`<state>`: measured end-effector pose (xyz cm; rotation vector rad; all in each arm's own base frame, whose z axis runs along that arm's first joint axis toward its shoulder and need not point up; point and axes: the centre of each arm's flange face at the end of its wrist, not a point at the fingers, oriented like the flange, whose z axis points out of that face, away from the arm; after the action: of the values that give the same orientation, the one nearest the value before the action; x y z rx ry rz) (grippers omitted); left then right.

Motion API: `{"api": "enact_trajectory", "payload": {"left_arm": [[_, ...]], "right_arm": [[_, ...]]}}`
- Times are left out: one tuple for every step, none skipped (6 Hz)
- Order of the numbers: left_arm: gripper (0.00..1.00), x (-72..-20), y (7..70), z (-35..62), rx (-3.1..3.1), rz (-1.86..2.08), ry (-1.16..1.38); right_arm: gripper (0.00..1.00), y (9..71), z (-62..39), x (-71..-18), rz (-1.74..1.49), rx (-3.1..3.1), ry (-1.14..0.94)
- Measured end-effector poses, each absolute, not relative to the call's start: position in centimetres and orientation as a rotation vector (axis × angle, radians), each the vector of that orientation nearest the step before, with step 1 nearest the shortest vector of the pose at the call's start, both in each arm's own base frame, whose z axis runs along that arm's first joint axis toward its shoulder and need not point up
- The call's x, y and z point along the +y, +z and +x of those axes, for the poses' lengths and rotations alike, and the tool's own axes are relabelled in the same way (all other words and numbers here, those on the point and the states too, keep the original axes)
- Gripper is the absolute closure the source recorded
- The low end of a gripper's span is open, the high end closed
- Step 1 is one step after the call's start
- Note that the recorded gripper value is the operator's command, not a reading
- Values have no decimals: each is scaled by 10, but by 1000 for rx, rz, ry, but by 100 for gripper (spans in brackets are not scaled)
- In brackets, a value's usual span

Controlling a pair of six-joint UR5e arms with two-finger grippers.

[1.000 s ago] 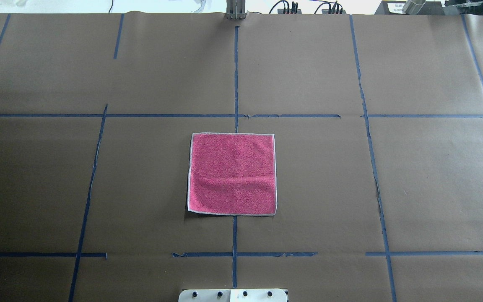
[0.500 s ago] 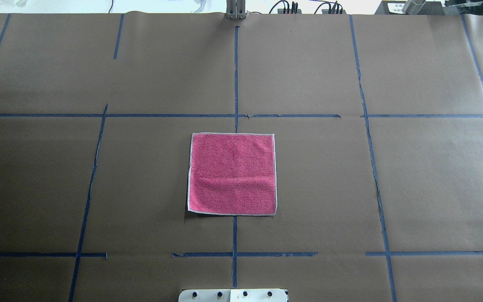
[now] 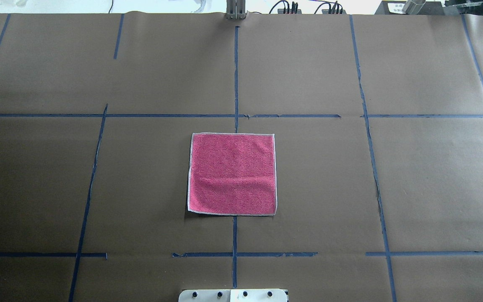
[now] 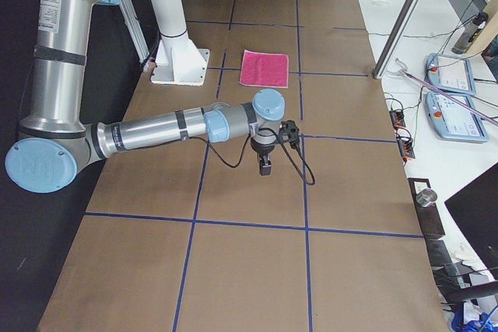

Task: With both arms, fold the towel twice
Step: 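Move both grippers in toward the pink towel's sides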

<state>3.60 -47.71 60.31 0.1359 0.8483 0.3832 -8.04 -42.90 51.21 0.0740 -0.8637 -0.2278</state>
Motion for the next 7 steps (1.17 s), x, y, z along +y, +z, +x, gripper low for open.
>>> {"api": "enact_trajectory", "payload": {"left_arm": [[0,-483,587,55,859,145,357],[0,-483,567,73,885,127,286],[0,-484,542,96,918,85,203],[0,-488,514,127,942,48,158],[0,-491,481,166,963,8,120],[0,-491,446,208,981,-25,97],[0,-488,412,249,985,-39,75]], "right_arm": [[0,483,-110,-428,74,-881,-248],[0,458,-142,-422,54,-903,-243],[0,428,-181,-414,26,-930,-195],[0,398,-230,-406,4,-945,-124],[0,363,-290,-393,-18,-954,-53],[0,332,-344,-376,-43,-964,28],[0,303,-397,-359,-65,-971,136]]}}
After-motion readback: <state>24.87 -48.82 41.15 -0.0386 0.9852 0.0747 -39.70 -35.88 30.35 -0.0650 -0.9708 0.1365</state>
